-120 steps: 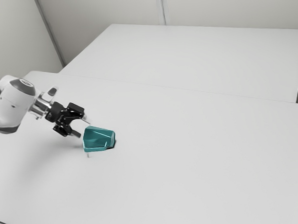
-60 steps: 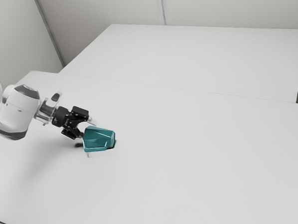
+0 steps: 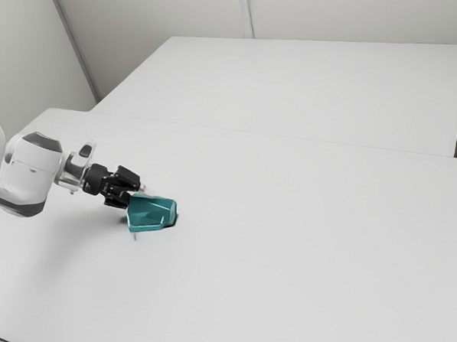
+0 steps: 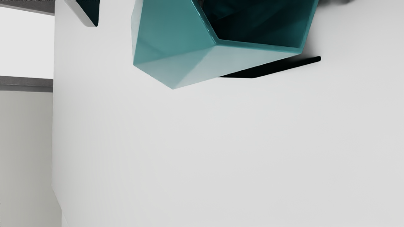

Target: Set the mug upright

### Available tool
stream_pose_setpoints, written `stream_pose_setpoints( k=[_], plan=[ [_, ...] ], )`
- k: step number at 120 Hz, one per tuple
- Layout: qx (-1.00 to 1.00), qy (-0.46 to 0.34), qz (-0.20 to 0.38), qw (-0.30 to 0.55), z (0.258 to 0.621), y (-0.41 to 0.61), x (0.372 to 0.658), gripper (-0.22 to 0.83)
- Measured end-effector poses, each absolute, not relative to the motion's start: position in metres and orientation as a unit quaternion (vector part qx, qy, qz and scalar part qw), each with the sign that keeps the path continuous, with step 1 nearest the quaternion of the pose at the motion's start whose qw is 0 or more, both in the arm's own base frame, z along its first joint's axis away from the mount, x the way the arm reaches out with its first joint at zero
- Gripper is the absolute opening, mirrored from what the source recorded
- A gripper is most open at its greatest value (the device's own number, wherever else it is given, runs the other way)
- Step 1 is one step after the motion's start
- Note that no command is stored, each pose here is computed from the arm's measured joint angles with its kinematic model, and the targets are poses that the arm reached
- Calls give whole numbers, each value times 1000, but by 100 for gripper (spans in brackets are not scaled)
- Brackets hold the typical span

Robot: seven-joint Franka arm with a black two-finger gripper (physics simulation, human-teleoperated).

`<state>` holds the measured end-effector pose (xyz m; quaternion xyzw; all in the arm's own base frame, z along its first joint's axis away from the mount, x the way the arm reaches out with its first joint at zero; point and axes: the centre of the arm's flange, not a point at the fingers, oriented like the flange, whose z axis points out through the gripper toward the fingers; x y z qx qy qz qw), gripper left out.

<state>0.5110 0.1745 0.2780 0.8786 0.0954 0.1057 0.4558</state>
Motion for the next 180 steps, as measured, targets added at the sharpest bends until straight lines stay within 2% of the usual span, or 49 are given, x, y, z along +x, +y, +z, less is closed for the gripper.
stream_pose_setpoints(
  k=[24,51,72,89,105,141,180],
  plan=[
    [879,83,112,455,278,174,511,0],
    [881,51,123,455,292,158,523,-12],
    [882,21,139,449,318,147,535,-15],
    [896,-25,141,420,354,138,547,-16],
    [921,-74,119,364,382,134,560,-16],
    [958,-142,63,242,419,109,577,-17],
    [980,-148,27,128,444,88,578,-17]
  ],
)
